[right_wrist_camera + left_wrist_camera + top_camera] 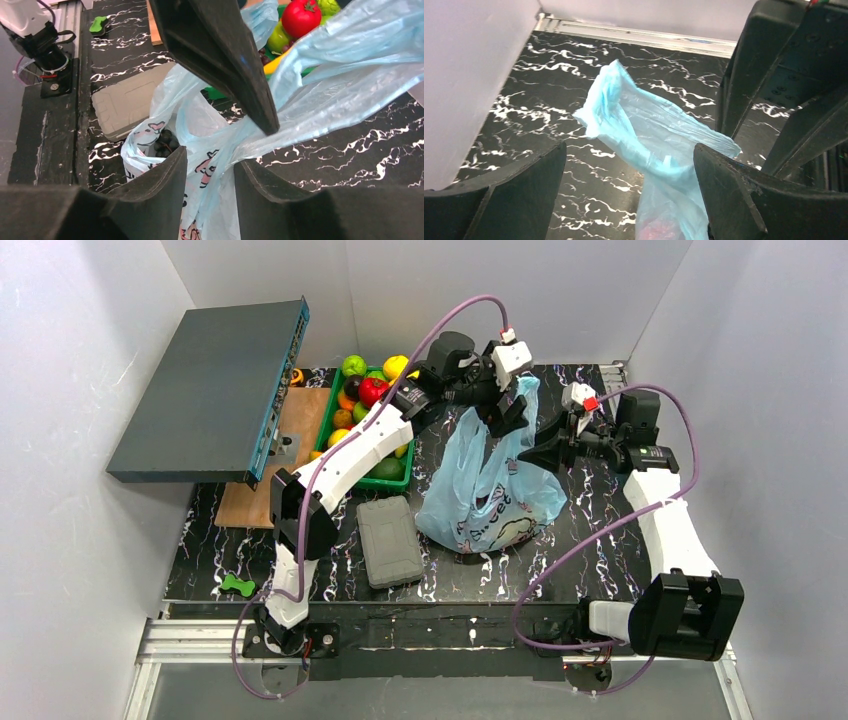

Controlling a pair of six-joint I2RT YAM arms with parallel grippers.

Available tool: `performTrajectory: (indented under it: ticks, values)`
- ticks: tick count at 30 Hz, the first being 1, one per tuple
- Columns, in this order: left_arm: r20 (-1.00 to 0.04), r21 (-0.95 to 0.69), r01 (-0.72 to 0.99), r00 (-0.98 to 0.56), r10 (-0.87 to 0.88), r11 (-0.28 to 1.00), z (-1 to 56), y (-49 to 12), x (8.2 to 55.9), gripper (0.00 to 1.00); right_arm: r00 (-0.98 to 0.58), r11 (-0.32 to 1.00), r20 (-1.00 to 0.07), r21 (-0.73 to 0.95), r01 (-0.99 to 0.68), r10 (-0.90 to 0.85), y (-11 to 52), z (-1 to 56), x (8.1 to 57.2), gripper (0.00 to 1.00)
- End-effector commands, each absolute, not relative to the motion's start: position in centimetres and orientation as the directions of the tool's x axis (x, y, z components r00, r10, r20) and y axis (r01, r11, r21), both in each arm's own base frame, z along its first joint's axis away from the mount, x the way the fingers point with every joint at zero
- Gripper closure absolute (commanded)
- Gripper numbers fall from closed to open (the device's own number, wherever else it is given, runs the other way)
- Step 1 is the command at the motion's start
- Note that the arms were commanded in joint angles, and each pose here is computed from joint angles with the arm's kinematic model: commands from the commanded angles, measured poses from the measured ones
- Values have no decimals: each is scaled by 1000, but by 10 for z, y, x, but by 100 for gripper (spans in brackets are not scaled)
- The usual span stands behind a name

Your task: Place the fake fruits into the plastic bag and tie a complex knot

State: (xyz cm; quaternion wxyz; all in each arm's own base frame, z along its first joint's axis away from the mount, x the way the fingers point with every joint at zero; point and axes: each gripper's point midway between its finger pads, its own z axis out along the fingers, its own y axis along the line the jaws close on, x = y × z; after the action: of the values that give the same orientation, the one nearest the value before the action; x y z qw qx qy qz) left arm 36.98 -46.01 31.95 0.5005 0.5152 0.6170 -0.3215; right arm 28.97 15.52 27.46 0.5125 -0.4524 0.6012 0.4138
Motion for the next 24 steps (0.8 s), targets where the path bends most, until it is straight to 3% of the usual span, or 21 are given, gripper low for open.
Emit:
performTrajectory:
  ticks: [1, 5, 9, 12, 13, 15, 17, 21, 24]
  values:
    - [-977, 120, 985, 95, 192, 122, 365, -459, 331, 4, -10, 169, -995, -7, -986, -101, 164, 283, 269, 55]
    - [-987, 86, 994, 76, 139, 69, 374, -459, 314, 11, -27, 153, -995, 13, -988, -93, 166, 282, 266, 55]
    - [-991, 64, 997, 59, 121, 33, 377, -455, 302, 11, -64, 141, -994, 51, -989, -85, 167, 277, 264, 56]
    - [-994, 53, 999, 54, 99, -6, 383, -454, 292, 19, -72, 139, -994, 60, -988, -82, 167, 275, 263, 55]
    - [-994, 51, 999, 53, 93, -20, 385, -454, 289, 25, -71, 141, -994, 59, -988, -83, 167, 276, 263, 51]
    - [-995, 41, 998, 45, 85, -41, 388, -454, 284, 48, -80, 165, -993, 65, -984, -85, 166, 277, 265, 29]
    - [-996, 16, 999, 19, 89, -30, 388, -454, 285, 67, -107, 245, -991, 83, -966, -85, 162, 273, 273, 15]
    - [-995, -29, 1000, -30, 96, 9, 384, -456, 291, 84, -169, 513, -984, 174, -840, 57, 150, 264, 301, 2]
    - [-994, -53, 998, -55, 97, 30, 382, -457, 294, 92, -143, 624, -979, 203, -755, 145, 154, 267, 316, 3]
